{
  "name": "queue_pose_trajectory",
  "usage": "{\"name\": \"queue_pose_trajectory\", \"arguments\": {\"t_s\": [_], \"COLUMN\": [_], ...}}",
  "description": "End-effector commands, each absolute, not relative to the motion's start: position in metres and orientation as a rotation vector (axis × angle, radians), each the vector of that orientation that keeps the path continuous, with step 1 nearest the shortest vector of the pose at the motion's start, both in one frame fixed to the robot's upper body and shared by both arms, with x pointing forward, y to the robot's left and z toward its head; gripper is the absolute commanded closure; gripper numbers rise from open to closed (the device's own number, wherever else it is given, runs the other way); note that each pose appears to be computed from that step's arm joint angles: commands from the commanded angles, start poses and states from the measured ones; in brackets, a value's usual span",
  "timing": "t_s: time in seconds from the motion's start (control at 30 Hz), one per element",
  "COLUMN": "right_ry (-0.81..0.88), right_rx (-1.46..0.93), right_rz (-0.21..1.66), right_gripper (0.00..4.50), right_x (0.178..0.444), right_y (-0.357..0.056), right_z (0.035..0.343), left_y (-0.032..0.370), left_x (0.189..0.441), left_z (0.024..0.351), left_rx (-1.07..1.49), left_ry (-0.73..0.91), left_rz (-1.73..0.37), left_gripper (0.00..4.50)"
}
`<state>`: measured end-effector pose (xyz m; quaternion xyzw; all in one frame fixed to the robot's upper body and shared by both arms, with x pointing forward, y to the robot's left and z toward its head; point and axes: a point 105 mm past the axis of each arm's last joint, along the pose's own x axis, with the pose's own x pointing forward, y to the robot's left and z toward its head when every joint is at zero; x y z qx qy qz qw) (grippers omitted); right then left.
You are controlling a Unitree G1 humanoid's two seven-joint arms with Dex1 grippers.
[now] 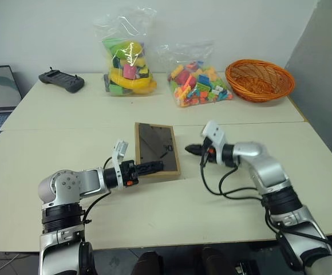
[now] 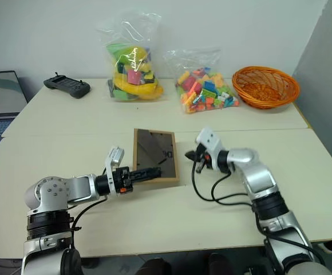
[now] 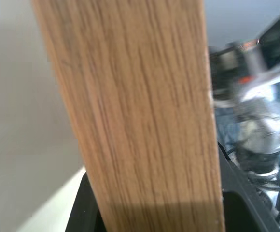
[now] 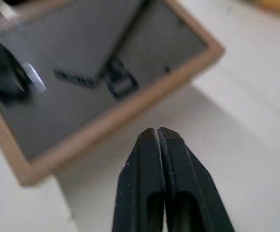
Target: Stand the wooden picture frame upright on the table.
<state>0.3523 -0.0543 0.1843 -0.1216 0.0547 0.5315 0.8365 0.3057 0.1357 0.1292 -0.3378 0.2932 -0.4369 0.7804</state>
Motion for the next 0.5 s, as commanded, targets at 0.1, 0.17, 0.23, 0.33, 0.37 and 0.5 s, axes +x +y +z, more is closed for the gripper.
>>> {"name": "queue_pose_trajectory", "arguments": {"t_s": [0.1, 0.17, 0.23, 0.33, 0.37, 0.5], "right_ry": [0.061, 0.074, 0.084, 0.090, 0.090, 0.084], "right_rx": [-0.107, -0.097, -0.085, -0.054, -0.051, -0.061], "right_rz": [1.288, 1.300, 1.301, 1.297, 1.296, 1.295], "right_gripper": [2.78, 2.43, 2.01, 1.37, 1.13, 0.24], "right_x": [0.336, 0.339, 0.344, 0.352, 0.355, 0.361], "right_y": [-0.039, -0.032, -0.025, -0.016, -0.012, -0.001], "right_z": [0.244, 0.246, 0.246, 0.246, 0.246, 0.243], "left_y": [0.121, 0.120, 0.119, 0.118, 0.118, 0.117], "left_x": [0.309, 0.309, 0.309, 0.308, 0.308, 0.306], "left_z": [0.169, 0.173, 0.178, 0.183, 0.186, 0.188], "left_rx": [-0.623, -0.613, -0.602, -0.586, -0.582, -0.567], "left_ry": [0.453, 0.431, 0.417, 0.404, 0.401, 0.397], "left_rz": [-1.043, -1.056, -1.074, -1.090, -1.099, -1.115], "left_gripper": [3.21, 3.21, 3.21, 3.21, 3.21, 3.21]}}
